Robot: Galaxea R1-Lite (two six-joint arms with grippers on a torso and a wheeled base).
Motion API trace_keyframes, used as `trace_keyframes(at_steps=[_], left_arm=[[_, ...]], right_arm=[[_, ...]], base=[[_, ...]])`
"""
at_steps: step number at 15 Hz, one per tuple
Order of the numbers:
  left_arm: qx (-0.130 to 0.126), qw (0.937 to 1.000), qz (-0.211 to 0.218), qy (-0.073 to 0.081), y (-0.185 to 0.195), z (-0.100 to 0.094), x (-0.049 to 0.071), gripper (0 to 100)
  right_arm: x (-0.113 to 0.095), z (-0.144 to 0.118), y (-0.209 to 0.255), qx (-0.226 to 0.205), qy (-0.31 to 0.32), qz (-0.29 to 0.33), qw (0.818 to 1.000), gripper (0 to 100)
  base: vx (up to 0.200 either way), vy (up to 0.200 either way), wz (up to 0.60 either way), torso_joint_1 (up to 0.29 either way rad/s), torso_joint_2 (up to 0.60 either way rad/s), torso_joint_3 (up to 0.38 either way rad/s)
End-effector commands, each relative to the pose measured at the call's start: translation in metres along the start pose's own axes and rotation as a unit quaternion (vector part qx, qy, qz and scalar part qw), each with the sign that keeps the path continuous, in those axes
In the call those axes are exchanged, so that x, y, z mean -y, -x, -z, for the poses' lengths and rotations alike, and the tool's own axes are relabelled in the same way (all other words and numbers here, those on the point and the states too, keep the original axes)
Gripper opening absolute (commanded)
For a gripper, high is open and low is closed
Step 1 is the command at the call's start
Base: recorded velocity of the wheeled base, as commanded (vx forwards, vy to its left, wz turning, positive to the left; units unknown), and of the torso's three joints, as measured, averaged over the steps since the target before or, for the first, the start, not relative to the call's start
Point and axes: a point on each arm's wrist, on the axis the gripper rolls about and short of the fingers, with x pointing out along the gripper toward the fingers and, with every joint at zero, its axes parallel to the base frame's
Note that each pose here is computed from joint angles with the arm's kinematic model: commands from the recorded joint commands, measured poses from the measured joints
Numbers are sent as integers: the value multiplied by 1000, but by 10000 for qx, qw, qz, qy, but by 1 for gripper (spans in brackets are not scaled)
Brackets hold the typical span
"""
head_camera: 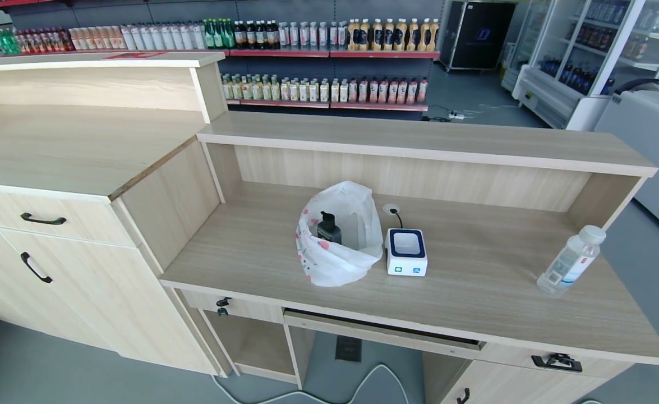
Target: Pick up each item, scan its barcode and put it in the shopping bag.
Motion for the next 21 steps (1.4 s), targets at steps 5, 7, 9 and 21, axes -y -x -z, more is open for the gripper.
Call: trace_keyframes(at_steps=[5, 7, 9, 21], left_arm=[[-1, 10000, -1, 1, 0, 0, 0, 100], [-1, 10000, -1, 1, 0, 0, 0, 100], [-1, 10000, -1, 1, 0, 0, 0, 100], [-1, 10000, -1, 1, 0, 0, 0, 100]], right_arm=[[13, 48, -35, 16, -261, -23, 9997, 100], [16, 54, -42, 179, -387, 27, 9991, 100], [12, 54, -56, 214, -486, -140, 9985, 100], [-33, 35, -126, 499, -113, -963, 9940, 100]], base=[[0, 0, 0, 0, 0, 0], [0, 0, 0, 0, 0, 0], [0, 0, 0, 0, 0, 0], [0, 0, 0, 0, 0, 0]])
